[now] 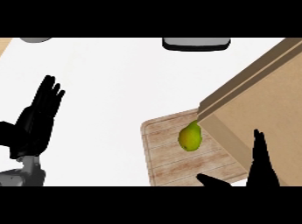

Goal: Pick the tomato from the cutting board and place it in the cardboard box

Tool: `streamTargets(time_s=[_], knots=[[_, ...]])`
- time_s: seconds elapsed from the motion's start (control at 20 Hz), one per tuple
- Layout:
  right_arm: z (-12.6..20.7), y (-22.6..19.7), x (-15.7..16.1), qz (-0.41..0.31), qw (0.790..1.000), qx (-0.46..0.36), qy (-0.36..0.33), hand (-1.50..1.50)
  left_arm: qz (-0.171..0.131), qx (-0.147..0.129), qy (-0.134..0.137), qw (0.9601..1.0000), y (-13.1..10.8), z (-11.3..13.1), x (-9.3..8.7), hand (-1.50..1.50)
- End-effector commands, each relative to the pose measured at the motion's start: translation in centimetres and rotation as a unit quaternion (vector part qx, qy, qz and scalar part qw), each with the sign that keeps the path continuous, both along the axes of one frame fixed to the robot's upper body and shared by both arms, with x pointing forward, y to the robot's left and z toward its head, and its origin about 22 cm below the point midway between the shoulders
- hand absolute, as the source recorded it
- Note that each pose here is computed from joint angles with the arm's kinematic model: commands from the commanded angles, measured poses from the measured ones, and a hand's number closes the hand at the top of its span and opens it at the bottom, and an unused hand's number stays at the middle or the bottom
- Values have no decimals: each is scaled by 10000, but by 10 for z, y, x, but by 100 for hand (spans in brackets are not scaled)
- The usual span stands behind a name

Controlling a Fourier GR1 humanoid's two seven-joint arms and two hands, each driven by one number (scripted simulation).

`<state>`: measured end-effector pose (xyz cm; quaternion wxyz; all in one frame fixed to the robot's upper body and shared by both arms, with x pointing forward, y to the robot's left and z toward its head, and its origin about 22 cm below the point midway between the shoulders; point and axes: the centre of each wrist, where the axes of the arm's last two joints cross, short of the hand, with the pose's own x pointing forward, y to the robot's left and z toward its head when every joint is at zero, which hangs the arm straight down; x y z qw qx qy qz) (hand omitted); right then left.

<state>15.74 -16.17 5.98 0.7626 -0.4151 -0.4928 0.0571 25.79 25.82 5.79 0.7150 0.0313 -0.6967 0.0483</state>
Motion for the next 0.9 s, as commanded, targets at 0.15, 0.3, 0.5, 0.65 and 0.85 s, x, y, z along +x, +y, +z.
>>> streamTargets(time_s=[0.15,0.3,0.5,0.65,0.85], knots=[[-20,0,20,-114,9998,109,131,-150,-59,-7,-18,10000,-2,-1,10,0],[-26,-4,10,-110,9998,155,84,-150,36,19,12,10000,7,8,-6,0],[-23,2,12,-1,9999,80,151,-150,9,13,13,10000,0,10,2,0],[-24,1,31,29,9999,26,168,-150,-4,-45,-62,10000,9,-3,11,0],[-40,11,22,-43,9999,-56,157,-150,3,-11,47,10000,16,5,0,0]])
